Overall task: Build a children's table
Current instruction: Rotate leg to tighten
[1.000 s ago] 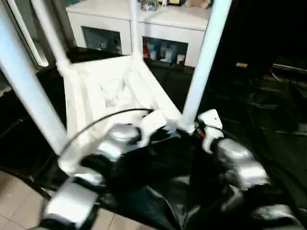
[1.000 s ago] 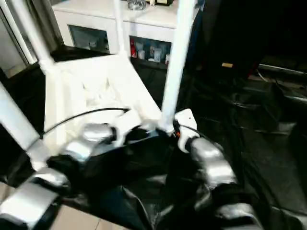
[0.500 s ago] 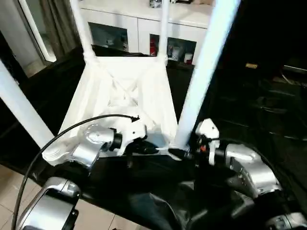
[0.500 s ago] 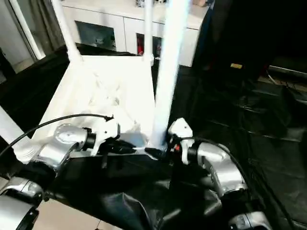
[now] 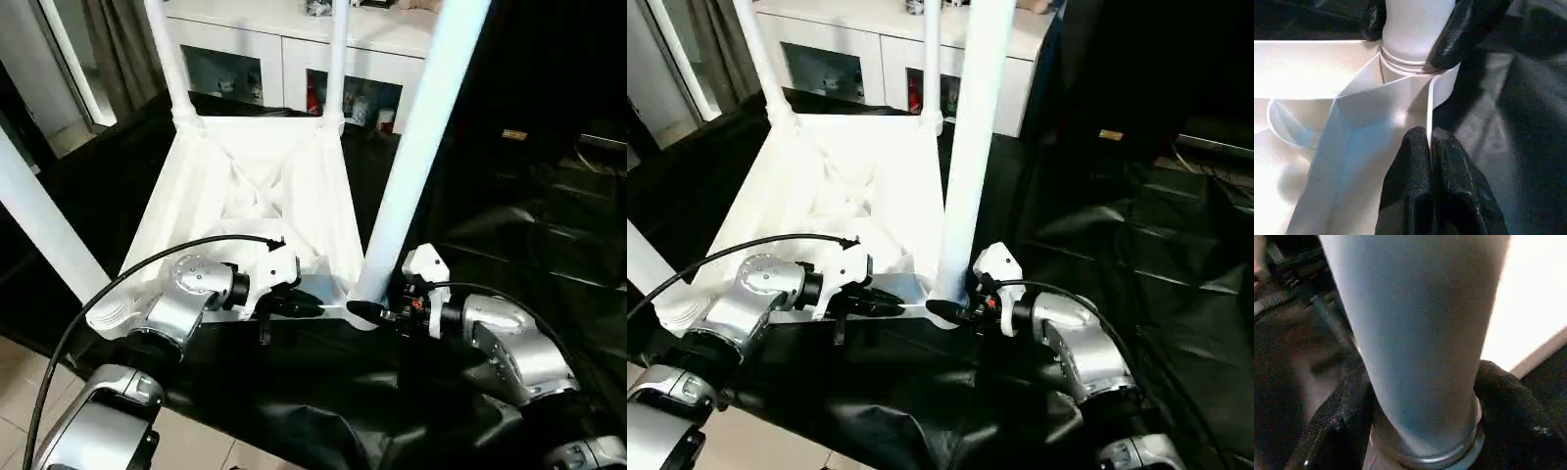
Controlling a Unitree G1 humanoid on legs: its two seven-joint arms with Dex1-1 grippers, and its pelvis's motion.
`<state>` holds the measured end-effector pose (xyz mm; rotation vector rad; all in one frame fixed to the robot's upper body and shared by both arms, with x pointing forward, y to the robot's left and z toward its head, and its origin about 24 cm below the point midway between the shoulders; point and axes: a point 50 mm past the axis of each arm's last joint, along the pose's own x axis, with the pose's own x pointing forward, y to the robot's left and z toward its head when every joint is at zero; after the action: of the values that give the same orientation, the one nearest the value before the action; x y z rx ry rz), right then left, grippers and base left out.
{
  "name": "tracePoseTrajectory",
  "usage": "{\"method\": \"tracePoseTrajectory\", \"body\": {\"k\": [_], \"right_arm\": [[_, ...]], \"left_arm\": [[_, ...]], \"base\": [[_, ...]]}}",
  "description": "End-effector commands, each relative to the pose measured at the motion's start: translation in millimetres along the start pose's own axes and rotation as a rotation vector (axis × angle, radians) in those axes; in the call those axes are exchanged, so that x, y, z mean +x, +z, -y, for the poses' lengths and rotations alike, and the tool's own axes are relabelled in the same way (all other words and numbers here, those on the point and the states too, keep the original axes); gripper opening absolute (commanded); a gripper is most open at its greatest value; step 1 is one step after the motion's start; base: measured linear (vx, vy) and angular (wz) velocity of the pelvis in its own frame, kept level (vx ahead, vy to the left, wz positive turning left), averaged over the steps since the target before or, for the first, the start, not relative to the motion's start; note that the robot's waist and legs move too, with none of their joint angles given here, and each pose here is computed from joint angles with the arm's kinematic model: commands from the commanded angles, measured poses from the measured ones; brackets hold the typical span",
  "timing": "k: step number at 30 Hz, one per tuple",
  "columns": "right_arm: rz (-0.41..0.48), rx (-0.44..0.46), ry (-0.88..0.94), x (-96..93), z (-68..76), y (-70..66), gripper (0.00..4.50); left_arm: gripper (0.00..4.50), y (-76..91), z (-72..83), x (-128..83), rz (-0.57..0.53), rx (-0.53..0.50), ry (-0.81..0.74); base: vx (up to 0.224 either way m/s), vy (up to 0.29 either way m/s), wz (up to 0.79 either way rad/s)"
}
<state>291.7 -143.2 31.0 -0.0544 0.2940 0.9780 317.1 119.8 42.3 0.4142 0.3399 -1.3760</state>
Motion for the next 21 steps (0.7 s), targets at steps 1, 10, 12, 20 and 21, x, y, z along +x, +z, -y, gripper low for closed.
{"method": "tracePoseTrajectory", "body": {"k": [1, 10, 12, 20, 21], "right_arm": [[-0.042, 0.053, -0.143, 1.3, 5.5, -14.7, 2.65], [-0.071, 0.176, -0.547, 39.7, -2.4, -23.7, 2.64], [-0.063, 0.174, -0.528, 44.9, -6.7, -21.9, 2.64], [0.049, 0.163, -0.522, 32.4, 8.5, -4.5, 3.61], [0.051, 0.152, -0.505, 30.1, 10.1, -3.1, 3.74]], "left_arm": [[0.0, -10.6, 4.3, 15, -0.015, -0.077, 0.06], [0.0, 5.6, -5.1, 60, -0.048, -0.174, 0.305], [0.0, 7.4, -4.7, 62, -0.052, -0.159, 0.304], [0.0, 7.1, -9.6, 47, -0.034, -0.096, 0.255], [0.0, 6.8, -9.6, 45, -0.029, -0.085, 0.244]], "base": [[0.0, 0.0, 0.0], [0.0, 0.0, 0.0], [0.0, 0.0, 0.0], [0.0, 0.0, 0.0], [0.0, 0.0, 0.0]]}}
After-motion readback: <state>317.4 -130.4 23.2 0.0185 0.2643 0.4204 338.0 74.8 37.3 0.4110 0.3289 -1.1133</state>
